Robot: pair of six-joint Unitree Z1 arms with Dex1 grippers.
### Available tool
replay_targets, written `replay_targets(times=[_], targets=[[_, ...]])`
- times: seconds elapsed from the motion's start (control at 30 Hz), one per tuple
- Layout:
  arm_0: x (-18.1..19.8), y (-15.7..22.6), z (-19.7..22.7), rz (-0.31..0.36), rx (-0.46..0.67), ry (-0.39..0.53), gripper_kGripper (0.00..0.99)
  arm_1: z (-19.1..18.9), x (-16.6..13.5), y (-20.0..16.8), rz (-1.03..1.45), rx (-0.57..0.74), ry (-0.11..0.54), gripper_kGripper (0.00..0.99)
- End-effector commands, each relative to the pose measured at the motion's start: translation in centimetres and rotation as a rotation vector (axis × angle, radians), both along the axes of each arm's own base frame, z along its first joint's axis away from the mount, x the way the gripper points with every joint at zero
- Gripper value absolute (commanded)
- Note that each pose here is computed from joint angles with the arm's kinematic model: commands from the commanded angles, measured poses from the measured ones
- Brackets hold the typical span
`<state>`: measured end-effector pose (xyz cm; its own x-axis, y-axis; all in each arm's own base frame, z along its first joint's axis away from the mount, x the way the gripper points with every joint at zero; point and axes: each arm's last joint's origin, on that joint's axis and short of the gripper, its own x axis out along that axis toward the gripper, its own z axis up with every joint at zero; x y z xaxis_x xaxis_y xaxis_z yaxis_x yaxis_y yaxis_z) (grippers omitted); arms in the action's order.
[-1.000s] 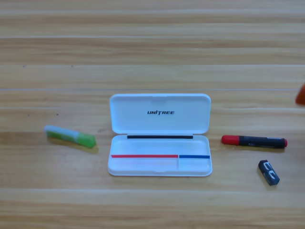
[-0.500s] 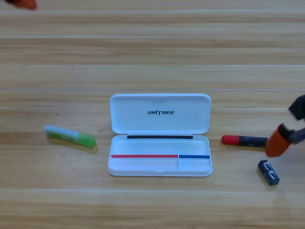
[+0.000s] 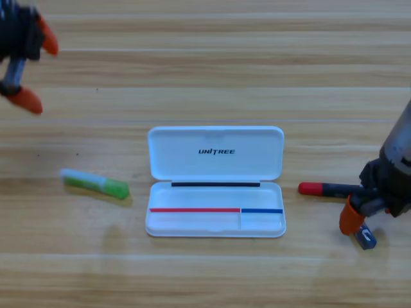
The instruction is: Clean up eraser and pencils
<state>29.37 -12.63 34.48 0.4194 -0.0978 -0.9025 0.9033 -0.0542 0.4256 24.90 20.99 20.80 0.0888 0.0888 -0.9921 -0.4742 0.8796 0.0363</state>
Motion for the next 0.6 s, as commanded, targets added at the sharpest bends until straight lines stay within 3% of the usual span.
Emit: replay_targets(times=[0.03, 0.1, 0.3, 0.43, 0.6], targets=[[0.7, 0.2, -4.2, -0.018, 0.043, 0.142, 0.923, -3.1, 0.9, -0.1, -0.034, -0.037, 0.073, 0.856], [0.6, 0.2, -4.5, -0.020, 0.041, 0.144, 0.923, -3.4, 1.0, -0.1, -0.033, -0.041, 0.080, 0.813], [0.4, -0.8, -6.0, -0.020, 0.025, 0.143, 0.922, -4.0, 1.0, -0.1, -0.047, -0.055, 0.096, 0.805], [0.9, -1.8, -7.6, -0.039, 0.040, 0.187, 0.920, -4.2, 1.1, 0.0, -0.042, -0.053, 0.096, 0.568], [1.8, -3.1, -9.1, -0.057, 0.040, 0.233, 0.922, -4.2, 1.0, 0.0, -0.032, -0.041, 0.101, 0.133]])
